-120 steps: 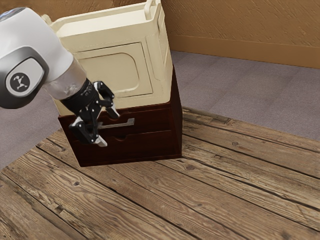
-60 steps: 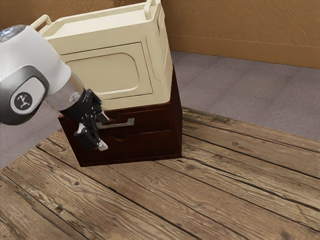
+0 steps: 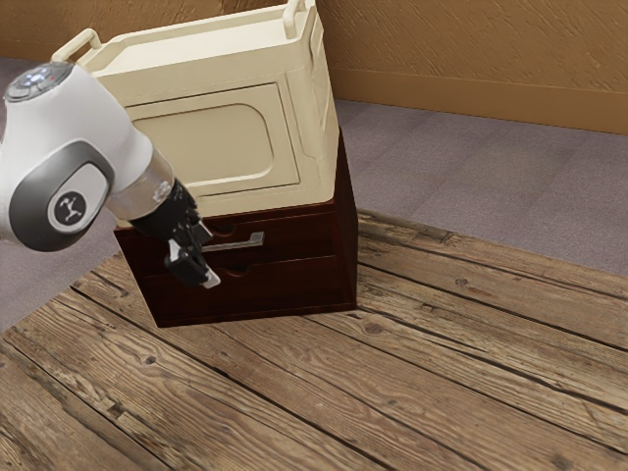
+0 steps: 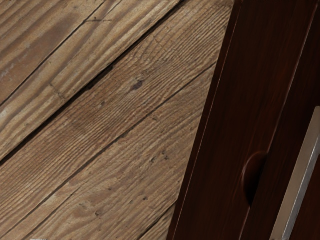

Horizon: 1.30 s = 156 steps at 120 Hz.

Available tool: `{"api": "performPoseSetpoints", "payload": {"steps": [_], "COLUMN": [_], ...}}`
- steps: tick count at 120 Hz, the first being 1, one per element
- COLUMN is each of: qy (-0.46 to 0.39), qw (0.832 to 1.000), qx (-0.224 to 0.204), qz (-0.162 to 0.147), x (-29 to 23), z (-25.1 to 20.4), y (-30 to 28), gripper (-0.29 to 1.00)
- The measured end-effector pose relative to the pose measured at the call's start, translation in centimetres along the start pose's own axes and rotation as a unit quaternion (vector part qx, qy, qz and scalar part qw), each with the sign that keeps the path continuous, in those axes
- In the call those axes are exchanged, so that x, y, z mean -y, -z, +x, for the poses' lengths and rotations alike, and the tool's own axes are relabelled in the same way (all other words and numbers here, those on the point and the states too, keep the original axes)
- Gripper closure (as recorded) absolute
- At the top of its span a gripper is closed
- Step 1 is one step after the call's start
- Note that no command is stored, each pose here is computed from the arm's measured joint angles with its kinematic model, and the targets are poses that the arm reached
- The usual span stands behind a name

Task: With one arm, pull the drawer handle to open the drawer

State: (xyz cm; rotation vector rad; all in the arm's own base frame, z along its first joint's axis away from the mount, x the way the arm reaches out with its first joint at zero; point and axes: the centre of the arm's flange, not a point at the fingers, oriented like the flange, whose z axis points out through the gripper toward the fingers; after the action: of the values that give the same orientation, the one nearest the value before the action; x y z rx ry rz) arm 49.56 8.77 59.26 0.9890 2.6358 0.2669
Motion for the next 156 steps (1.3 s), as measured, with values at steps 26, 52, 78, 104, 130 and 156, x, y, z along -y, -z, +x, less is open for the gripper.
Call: {"api": "performPoseSetpoints", "payload": {"steps": [26, 52, 78, 104, 130, 156], "qy": [0.016, 0.017, 0.008, 0.003, 0.001, 0.008], "qw": [1.0, 0.999, 0.998, 0.998, 0.997, 0.997], "qx": [-0.005, -0.006, 0.007, 0.004, 0.004, -0.002], "qz": [-0.006, -0.038, -0.056, -0.067, -0.074, -0.072], "x": [-0.7, -1.7, -1.5, -1.8, -1.8, -2.1], "z": [0.0, -0.1, -1.6, -1.9, -2.0, -1.2], "y": [-1.3, -2.0, -2.1, -3.1, -3.4, -4.0], "gripper": [0.24, 0.29, 0.31, 0.32, 0.32, 0.32]}}
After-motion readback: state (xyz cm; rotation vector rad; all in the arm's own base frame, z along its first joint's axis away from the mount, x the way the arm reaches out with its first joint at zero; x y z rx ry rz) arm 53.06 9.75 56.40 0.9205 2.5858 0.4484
